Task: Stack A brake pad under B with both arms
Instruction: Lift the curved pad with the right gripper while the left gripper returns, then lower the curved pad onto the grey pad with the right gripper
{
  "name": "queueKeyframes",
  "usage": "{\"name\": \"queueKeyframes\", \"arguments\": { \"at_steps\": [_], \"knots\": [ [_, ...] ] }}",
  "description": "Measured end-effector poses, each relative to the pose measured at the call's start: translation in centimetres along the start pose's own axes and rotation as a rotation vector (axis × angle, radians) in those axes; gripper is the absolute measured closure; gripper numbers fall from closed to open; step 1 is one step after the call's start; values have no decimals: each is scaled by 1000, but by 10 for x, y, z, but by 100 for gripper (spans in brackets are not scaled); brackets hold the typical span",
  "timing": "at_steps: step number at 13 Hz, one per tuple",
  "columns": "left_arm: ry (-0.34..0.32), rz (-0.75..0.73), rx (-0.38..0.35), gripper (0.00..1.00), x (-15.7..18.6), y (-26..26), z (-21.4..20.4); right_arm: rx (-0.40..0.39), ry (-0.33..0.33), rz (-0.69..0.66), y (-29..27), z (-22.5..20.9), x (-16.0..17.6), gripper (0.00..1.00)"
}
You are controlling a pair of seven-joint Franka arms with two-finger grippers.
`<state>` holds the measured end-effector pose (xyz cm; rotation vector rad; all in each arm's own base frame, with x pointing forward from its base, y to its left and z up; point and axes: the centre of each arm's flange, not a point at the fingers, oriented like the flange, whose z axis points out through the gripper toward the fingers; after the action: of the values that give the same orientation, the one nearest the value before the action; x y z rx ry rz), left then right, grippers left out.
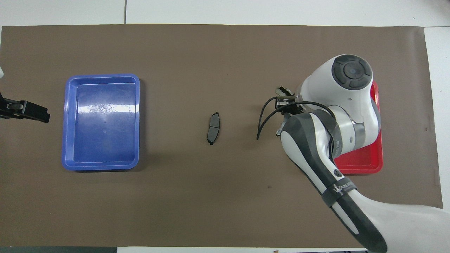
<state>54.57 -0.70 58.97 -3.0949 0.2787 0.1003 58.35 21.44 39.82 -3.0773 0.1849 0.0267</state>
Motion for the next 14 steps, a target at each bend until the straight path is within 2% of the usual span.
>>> {"name": "queueKeyframes", "arguments": {
  "at_steps": [3,6,10,14],
  "knots": [
    [37,-1,0,0,9,-1,-6,10,-11,17,-81,26,-6,57],
    [47,-3,-14,0,13,0,-6,27,-42,6,-126,50,-19,57],
    [46,-43,-18,0,13,0,-6,18,-52,-31,-159,66,-41,57],
    [44,-47,-20,0,13,0,-6,8,-61,-41,-166,80,-45,57]
  ]
}}
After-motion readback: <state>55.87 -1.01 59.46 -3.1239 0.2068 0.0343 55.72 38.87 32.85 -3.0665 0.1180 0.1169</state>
